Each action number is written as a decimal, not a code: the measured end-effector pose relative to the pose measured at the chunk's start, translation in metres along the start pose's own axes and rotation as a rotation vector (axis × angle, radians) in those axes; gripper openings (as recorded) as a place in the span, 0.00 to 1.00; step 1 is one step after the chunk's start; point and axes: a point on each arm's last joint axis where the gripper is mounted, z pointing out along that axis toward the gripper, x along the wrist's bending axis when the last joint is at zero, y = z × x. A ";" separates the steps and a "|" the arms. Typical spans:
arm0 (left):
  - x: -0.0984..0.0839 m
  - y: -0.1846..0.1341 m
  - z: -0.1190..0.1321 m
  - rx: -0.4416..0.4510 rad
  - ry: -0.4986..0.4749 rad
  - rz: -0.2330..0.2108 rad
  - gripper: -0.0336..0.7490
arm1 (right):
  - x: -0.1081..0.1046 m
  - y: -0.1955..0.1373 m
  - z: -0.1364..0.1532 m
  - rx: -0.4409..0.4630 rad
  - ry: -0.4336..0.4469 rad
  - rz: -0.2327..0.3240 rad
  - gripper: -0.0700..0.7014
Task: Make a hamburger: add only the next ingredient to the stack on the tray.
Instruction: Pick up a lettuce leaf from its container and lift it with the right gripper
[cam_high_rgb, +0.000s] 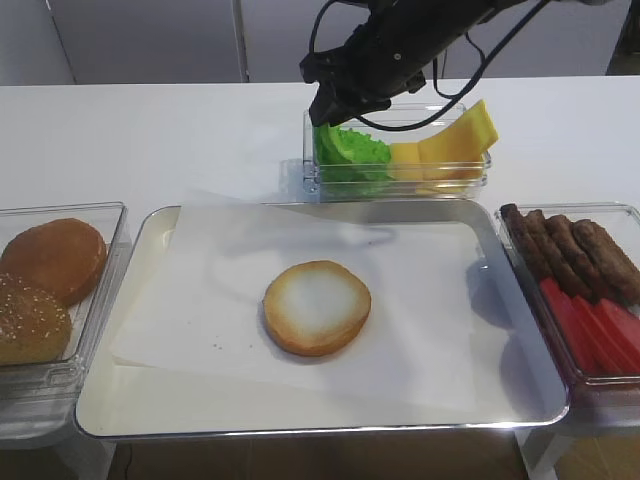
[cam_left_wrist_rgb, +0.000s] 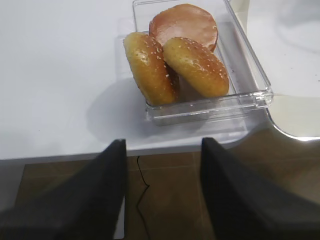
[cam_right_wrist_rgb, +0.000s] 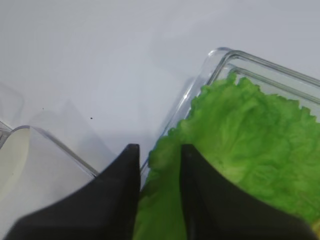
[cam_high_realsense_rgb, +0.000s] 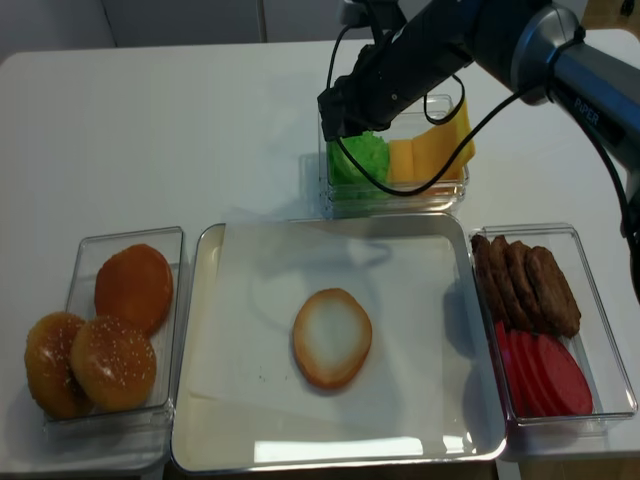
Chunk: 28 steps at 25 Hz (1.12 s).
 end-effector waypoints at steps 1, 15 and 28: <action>0.000 0.000 0.000 0.000 0.000 0.000 0.50 | 0.000 0.000 0.000 -0.001 0.000 -0.002 0.33; 0.000 0.000 0.000 0.000 0.000 0.000 0.50 | 0.000 -0.001 0.000 0.012 0.003 -0.004 0.16; 0.000 0.000 0.000 0.000 0.000 0.000 0.50 | 0.020 0.011 -0.042 -0.028 -0.022 -0.083 0.15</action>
